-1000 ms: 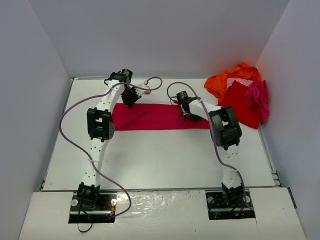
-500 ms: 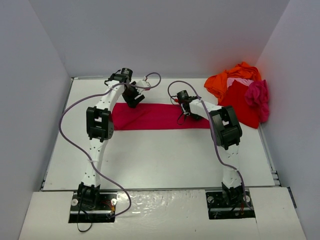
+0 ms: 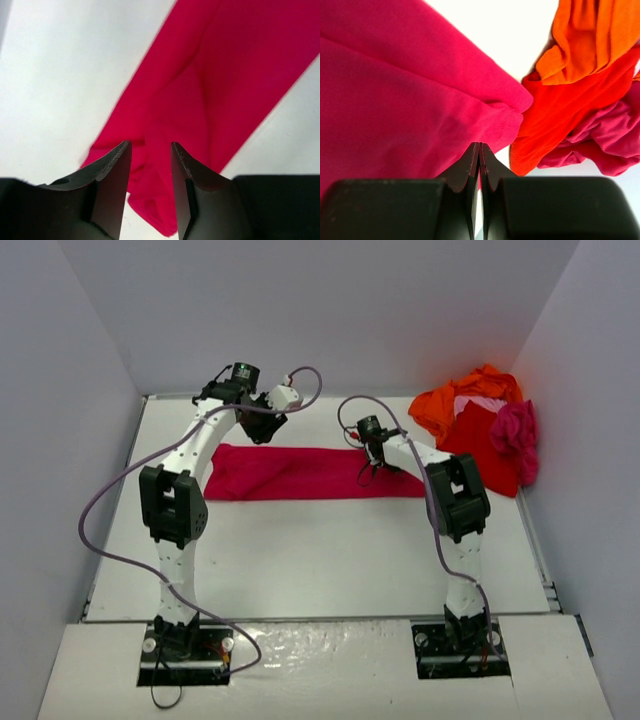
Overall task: Fold and stack the t-shirts
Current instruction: Fold the other side of the tshirt into a rectangle, then rotate the tshirt 90 degrees
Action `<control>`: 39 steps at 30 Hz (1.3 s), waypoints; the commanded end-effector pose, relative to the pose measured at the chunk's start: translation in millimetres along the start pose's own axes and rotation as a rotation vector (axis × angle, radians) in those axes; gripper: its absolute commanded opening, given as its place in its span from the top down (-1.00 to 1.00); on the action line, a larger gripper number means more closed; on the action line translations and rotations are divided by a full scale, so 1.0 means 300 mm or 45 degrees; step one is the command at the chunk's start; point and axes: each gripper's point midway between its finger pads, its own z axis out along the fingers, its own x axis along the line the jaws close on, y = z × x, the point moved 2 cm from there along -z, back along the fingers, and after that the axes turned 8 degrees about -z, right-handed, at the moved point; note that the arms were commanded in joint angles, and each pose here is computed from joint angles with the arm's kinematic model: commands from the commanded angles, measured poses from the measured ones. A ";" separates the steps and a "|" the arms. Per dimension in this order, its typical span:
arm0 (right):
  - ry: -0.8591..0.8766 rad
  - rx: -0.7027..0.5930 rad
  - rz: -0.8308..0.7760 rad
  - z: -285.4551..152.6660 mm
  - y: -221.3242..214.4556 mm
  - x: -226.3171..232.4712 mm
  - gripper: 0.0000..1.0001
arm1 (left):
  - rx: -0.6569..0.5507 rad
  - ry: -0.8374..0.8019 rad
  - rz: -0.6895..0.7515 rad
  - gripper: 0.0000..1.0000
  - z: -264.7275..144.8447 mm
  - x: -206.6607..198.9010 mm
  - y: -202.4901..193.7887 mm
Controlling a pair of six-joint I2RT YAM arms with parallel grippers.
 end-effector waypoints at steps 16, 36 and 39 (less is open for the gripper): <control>0.007 0.044 -0.045 0.004 -0.055 -0.033 0.91 | 0.108 -0.098 -0.127 0.92 0.111 -0.096 -0.171; 0.598 0.183 -0.678 0.012 -0.261 0.405 1.00 | 0.595 0.080 -0.350 1.00 0.262 0.039 -0.407; 0.641 0.139 -0.795 -0.059 -0.274 0.470 1.00 | 0.614 0.113 -0.372 1.00 0.264 0.060 -0.405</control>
